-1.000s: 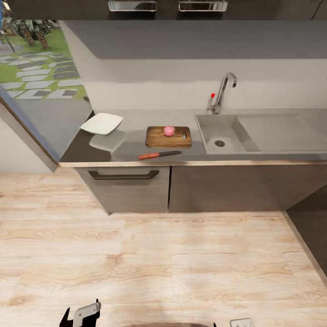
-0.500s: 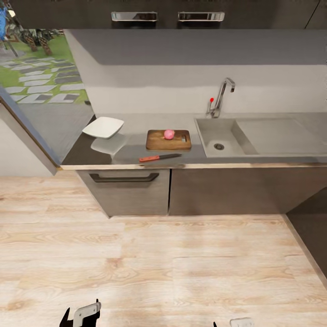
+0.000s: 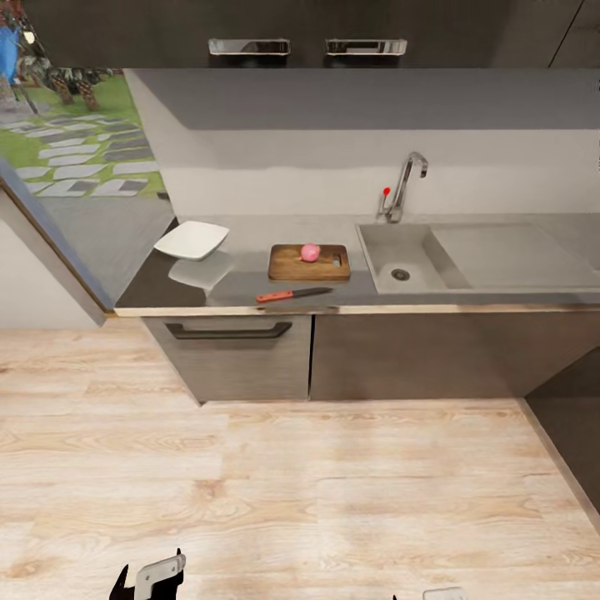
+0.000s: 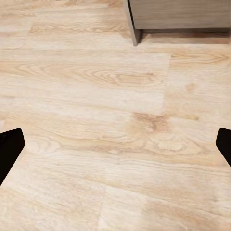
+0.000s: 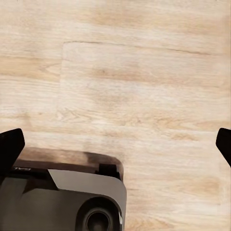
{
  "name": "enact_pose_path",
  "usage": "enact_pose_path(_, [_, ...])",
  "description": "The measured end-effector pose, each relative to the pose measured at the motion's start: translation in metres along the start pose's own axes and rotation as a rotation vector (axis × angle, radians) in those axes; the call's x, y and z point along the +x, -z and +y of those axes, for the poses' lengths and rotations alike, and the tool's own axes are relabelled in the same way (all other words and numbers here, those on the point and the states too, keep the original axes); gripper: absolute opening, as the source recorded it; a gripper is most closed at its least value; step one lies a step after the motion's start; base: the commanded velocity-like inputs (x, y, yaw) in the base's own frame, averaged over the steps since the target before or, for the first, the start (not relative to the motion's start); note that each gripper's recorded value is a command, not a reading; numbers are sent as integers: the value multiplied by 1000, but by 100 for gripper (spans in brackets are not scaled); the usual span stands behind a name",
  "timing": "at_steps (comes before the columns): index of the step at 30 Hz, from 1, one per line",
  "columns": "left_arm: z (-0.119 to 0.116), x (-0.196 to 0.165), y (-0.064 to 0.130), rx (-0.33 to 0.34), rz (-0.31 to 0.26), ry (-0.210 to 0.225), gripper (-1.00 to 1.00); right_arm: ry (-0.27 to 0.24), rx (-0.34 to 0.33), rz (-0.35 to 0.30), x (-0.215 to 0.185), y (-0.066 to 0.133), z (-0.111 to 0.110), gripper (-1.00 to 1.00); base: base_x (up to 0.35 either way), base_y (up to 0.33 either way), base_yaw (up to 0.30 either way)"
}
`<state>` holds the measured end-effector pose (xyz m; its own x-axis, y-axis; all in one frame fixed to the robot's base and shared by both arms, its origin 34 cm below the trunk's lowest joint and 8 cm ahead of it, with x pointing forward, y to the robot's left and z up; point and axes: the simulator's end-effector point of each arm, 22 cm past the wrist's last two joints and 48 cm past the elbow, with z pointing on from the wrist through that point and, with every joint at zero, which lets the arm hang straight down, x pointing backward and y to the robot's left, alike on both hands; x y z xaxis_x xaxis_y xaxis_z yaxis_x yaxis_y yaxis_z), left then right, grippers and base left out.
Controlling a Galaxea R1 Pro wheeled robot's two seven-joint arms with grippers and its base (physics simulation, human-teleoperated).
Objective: In the kitchen, take the Vidalia onion out of the sink, dice it on the chopping board with the paring knife, put the diced onion into the bowl on the countertop, then place both the paring knife and the chopping board into the sink.
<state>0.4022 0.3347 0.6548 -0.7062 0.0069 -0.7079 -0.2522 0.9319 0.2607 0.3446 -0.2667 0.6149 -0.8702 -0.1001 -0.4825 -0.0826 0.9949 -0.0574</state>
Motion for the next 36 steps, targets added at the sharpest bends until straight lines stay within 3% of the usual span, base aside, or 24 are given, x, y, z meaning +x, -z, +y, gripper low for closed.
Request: enact_pose_path(36, [0, -24, -1, 0, -48, 18, 100, -1, 5, -51, -23, 2, -2, 100, 0, 0, 0])
